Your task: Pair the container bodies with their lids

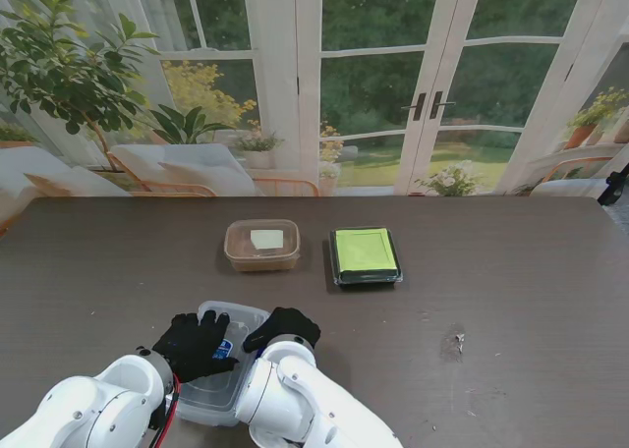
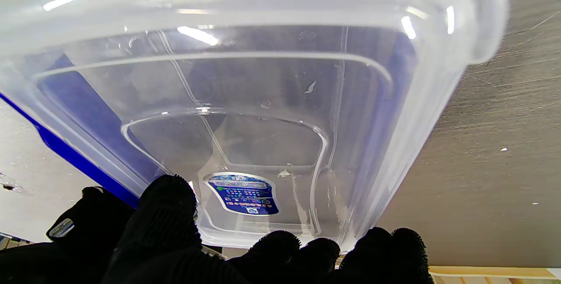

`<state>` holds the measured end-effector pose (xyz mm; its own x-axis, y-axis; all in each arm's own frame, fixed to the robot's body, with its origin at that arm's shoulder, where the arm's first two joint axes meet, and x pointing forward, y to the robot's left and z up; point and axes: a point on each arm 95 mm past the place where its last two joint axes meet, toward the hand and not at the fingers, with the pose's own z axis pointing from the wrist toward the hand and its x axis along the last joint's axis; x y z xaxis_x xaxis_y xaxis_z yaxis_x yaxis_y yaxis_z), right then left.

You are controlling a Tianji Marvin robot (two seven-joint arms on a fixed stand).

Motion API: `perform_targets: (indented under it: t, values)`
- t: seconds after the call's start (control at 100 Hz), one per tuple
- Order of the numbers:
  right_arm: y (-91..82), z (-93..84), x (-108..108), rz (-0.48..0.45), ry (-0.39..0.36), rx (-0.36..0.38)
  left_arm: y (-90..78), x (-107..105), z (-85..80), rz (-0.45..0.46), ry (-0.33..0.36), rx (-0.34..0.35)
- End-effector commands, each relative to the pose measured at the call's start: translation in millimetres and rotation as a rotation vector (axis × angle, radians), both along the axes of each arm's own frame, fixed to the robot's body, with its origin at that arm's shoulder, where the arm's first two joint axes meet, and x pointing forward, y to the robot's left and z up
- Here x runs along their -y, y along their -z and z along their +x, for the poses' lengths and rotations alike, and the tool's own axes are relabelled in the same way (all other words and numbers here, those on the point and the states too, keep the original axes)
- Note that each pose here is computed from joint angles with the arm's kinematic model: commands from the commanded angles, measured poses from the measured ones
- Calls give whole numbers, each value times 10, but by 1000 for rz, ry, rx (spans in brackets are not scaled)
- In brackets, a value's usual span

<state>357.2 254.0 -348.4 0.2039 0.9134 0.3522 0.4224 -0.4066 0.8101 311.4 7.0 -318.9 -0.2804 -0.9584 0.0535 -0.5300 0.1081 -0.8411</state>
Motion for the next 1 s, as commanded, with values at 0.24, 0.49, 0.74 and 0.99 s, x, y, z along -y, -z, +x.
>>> perform_targets:
  t: [0.24, 0.49, 0.74, 0.99]
  values:
    - [201, -87, 90, -69, -34, -128, 471, -100, -250, 43, -17, -179]
    - [169, -52, 149, -73, -68, -116, 428, -105, -209, 48, -3, -167]
    - [113, -28, 218, -86, -108, -78, 397, -105, -174, 53, 11, -153]
    - [78, -5, 294, -75, -136, -45, 369, -98, -131, 58, 30, -136]
